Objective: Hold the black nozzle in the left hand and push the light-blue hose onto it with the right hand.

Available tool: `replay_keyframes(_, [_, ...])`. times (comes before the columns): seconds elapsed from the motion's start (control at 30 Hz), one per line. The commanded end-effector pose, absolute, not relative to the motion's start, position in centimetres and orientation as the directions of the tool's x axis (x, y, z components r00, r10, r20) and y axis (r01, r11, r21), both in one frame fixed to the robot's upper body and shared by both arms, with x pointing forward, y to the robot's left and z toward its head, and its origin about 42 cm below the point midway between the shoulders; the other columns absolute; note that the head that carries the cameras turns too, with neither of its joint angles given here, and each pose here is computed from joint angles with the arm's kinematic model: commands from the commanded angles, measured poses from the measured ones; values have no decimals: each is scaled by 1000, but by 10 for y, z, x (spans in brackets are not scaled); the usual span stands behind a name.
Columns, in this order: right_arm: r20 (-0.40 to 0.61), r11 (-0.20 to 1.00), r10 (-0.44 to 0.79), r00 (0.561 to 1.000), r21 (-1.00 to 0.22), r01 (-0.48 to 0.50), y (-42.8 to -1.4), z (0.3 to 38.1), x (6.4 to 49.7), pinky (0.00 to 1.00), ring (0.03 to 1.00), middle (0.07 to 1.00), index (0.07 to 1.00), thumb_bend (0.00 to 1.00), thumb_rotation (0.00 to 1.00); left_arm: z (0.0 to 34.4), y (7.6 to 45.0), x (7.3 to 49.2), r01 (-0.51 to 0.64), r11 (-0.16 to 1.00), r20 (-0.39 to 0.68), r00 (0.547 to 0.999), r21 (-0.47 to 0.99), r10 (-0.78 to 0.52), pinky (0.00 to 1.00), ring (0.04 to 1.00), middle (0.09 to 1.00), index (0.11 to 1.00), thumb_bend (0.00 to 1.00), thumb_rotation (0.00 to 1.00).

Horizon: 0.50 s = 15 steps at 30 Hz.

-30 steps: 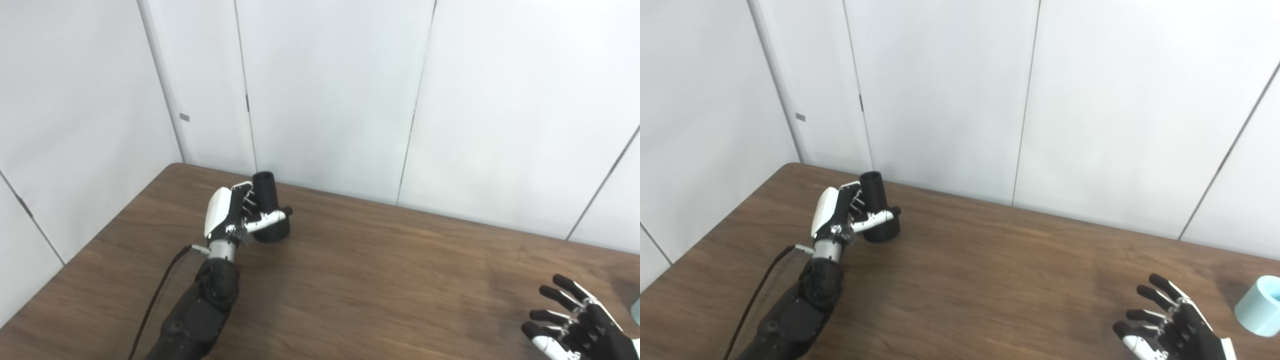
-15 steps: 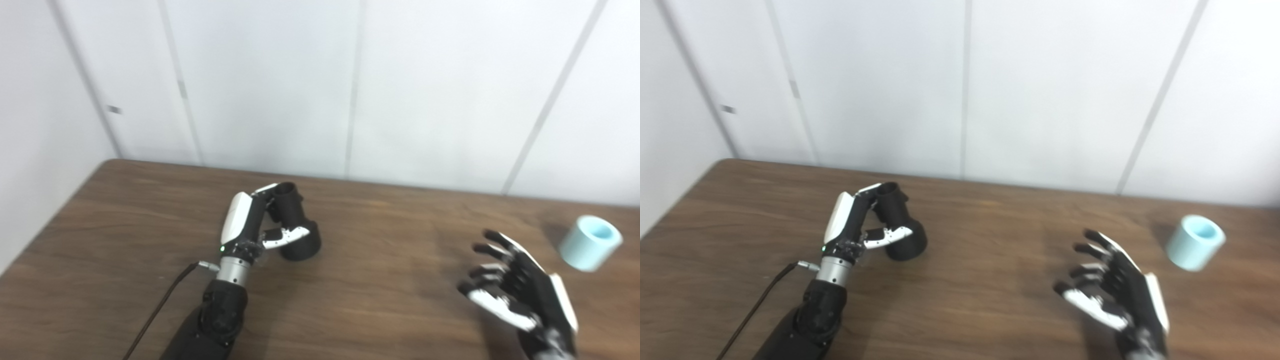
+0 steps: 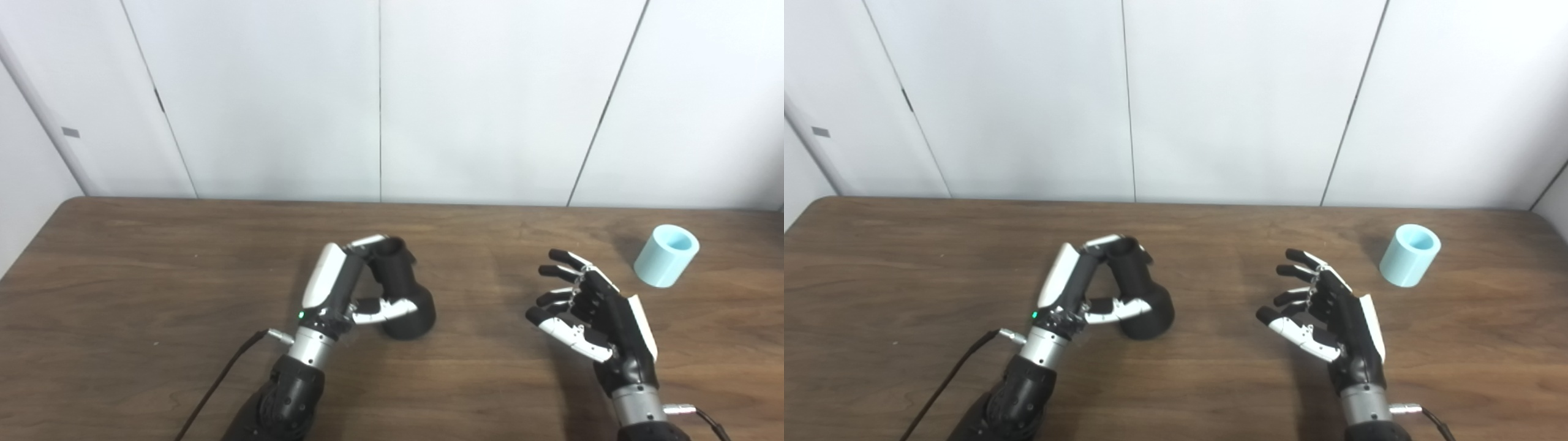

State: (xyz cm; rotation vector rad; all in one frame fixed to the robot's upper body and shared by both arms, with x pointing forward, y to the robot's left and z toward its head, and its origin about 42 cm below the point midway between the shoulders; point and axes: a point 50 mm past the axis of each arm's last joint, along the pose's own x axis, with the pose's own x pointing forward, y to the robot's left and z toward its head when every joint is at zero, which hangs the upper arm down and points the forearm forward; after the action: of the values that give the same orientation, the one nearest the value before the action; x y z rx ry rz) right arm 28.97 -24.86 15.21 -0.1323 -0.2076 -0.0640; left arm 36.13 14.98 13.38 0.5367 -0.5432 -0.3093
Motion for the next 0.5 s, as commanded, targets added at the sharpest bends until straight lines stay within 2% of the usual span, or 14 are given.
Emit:
replay_keyframes(0.0, [289, 989, -48, 956, -122, 86, -247, 169, 294, 399, 532, 700, 748, 713, 313, 81, 162, 322, 238, 792, 265, 855, 561, -445, 350, 398, 489, 513, 502, 0])
replay_keyframes(0.17, [293, 987, -41, 955, -134, 84, -245, 170, 291, 397, 532, 696, 750, 708, 322, 64, 166, 306, 341, 699, 162, 821, 629, -547, 291, 356, 472, 545, 494, 0])
replay_keyframes(0.33, [285, 987, -44, 958, -134, 85, -243, 171, 288, 403, 530, 703, 753, 706, 309, 55, 170, 298, 384, 500, 69, 736, 776, -673, 306, 365, 474, 541, 496, 0])
replay_keyframes(0.47, [278, 988, -50, 959, -126, 88, -242, 173, 287, 403, 539, 713, 751, 702, 294, 45, 173, 297, 375, 350, 13, 667, 859, -745, 268, 355, 444, 539, 495, 0])
